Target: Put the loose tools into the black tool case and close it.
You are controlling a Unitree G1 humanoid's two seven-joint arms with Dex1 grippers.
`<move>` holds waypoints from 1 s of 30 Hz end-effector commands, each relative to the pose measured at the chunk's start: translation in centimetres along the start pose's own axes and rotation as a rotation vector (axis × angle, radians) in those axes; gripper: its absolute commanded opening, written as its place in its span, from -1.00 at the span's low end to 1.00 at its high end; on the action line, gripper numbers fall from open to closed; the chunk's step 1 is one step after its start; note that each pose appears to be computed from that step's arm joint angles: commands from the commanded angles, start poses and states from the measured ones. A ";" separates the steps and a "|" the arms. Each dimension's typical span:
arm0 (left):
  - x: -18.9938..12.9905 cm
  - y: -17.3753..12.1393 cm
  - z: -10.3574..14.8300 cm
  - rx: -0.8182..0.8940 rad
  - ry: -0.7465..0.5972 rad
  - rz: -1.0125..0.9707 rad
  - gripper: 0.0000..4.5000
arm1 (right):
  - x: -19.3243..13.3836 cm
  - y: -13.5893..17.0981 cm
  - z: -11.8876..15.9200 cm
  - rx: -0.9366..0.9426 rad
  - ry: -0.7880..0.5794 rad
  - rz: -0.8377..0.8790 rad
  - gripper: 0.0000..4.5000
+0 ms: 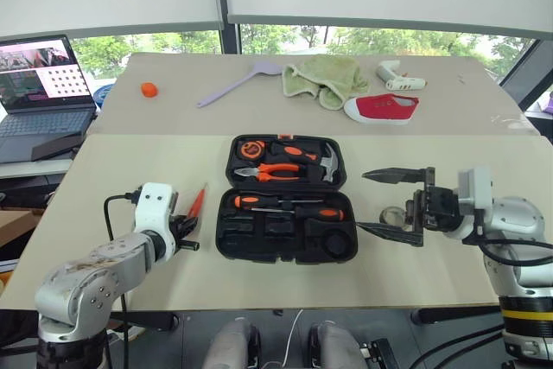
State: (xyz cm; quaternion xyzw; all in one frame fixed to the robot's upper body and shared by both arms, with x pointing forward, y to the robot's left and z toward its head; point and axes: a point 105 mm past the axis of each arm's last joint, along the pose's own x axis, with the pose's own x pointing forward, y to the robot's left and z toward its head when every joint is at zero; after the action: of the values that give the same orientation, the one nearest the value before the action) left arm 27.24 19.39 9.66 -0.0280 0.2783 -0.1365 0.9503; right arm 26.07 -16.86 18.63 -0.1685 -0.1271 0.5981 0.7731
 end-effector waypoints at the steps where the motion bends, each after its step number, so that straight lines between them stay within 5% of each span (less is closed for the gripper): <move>1: -1.4 0.3 3.5 0.050 -0.146 -0.082 -0.74 | -0.5 -0.4 1.1 -0.056 -0.010 -0.009 1.00; 6: -4.1 -0.5 6.7 0.357 -0.274 -0.389 -0.74 | -0.8 -0.5 1.3 -0.059 0.005 -0.019 1.00; 12: -4.7 -3.2 5.4 0.690 -0.141 -0.773 -0.74 | -1.3 -0.2 1.4 -0.068 0.062 -0.016 1.00; 21: -0.1 -7.9 4.9 0.976 0.017 -0.872 -0.74 | -1.3 2.0 0.6 -0.002 0.184 -0.012 1.00; 30: 2.5 -7.5 4.6 1.130 0.122 -0.793 -0.74 | 0.8 1.9 0.3 0.077 0.282 0.010 1.00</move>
State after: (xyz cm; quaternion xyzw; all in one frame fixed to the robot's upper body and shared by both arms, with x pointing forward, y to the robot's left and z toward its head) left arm 29.53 11.47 13.08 0.3619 0.1899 -0.6059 0.6825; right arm 24.63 -16.34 17.12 -0.2098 0.0154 0.5731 0.7920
